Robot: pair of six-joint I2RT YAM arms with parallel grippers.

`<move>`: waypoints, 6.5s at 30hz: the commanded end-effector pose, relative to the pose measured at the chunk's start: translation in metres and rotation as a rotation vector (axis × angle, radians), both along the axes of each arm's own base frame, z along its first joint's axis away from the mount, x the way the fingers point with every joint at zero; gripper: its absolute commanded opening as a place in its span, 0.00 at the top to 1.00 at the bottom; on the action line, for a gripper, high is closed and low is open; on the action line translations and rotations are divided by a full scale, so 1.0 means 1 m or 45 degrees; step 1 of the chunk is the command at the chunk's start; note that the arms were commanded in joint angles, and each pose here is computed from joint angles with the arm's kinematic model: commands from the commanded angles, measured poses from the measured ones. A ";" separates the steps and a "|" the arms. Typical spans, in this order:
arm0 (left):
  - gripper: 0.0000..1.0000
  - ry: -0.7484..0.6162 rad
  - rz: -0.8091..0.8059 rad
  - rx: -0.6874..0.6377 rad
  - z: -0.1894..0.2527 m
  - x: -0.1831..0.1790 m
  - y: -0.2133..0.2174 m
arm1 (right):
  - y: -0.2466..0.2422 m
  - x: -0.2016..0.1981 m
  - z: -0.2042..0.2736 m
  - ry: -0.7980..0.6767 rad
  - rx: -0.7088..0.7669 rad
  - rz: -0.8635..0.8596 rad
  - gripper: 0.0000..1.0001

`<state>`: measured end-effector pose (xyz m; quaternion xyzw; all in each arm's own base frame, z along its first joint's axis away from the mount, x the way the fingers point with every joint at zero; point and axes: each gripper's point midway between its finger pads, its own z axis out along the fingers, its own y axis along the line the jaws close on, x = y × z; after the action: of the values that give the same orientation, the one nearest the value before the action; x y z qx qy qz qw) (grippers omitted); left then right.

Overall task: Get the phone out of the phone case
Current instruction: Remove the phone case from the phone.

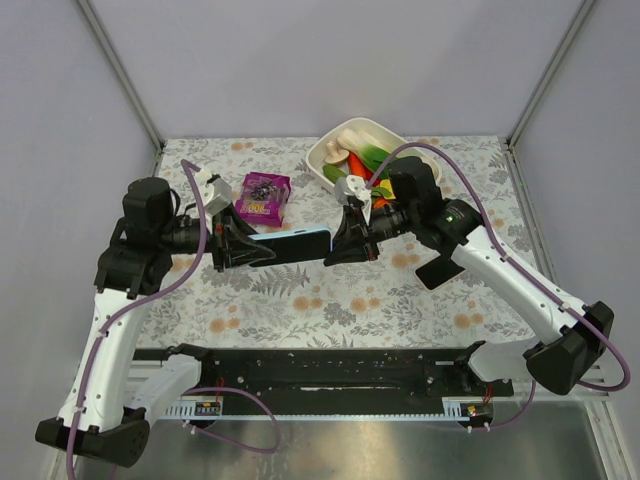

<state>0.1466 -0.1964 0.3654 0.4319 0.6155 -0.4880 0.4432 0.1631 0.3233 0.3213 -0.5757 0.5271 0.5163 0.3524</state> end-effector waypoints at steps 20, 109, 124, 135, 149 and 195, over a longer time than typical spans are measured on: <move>1.00 0.107 -0.197 -0.119 -0.002 -0.026 -0.005 | -0.004 -0.023 0.058 -0.346 0.100 0.394 1.00; 1.00 0.085 -0.181 -0.103 0.006 -0.024 -0.006 | 0.005 -0.085 -0.005 -0.337 -0.283 0.659 0.46; 1.00 -0.081 -0.026 0.044 -0.014 -0.011 0.004 | 0.013 -0.066 -0.001 -0.284 -0.306 0.370 0.42; 1.00 -0.086 -0.075 0.083 -0.033 -0.020 0.004 | 0.026 -0.039 0.007 -0.146 -0.270 0.160 0.30; 1.00 -0.125 -0.137 0.185 -0.039 -0.029 -0.007 | 0.052 -0.021 0.001 -0.042 -0.314 0.135 0.38; 0.18 0.154 -0.227 -0.039 -0.024 -0.011 -0.015 | 0.020 -0.013 -0.004 -0.132 -0.264 0.044 1.00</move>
<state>0.1424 -0.2053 0.3264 0.4440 0.6320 -0.5094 0.3793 0.1448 0.3395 0.2778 -0.6373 0.5901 0.4303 0.2458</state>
